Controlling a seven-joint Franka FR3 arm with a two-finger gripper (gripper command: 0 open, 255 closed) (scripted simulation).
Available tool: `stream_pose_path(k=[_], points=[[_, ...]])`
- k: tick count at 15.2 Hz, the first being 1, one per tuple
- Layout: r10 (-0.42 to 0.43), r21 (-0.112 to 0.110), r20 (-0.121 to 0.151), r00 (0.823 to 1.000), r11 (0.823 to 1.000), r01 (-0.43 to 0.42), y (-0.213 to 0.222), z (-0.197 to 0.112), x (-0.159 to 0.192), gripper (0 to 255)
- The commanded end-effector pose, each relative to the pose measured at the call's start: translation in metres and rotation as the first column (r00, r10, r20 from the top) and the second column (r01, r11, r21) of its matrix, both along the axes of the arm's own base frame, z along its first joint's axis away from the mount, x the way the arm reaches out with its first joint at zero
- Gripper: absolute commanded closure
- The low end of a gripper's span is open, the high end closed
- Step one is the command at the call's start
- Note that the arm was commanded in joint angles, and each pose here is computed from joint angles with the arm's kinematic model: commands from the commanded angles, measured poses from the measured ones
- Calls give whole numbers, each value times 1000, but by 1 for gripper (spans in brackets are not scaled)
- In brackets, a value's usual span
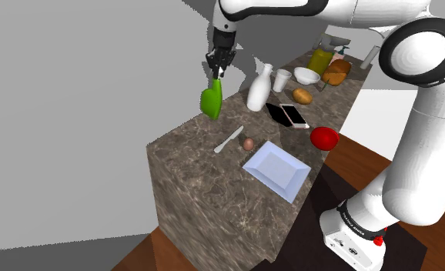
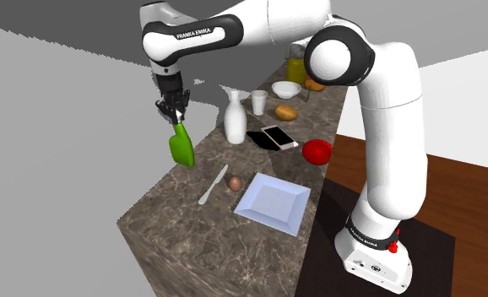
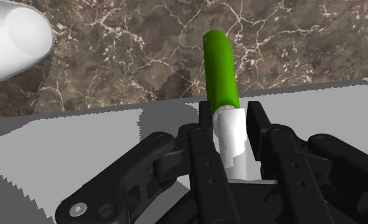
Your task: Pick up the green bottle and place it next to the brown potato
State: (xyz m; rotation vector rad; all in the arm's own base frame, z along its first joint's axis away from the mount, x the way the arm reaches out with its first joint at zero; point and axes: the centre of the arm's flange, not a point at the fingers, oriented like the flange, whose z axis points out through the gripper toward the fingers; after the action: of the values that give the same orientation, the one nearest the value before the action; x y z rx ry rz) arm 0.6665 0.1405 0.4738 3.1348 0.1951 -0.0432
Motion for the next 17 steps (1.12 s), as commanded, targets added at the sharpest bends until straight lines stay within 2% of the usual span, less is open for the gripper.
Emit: stream_pose_path(k=[1, 17], points=[[0, 0, 0, 1000, 1000, 0, -1, 11, 0, 255], [0, 0, 0, 1000, 1000, 0, -1, 95, 0, 255]])
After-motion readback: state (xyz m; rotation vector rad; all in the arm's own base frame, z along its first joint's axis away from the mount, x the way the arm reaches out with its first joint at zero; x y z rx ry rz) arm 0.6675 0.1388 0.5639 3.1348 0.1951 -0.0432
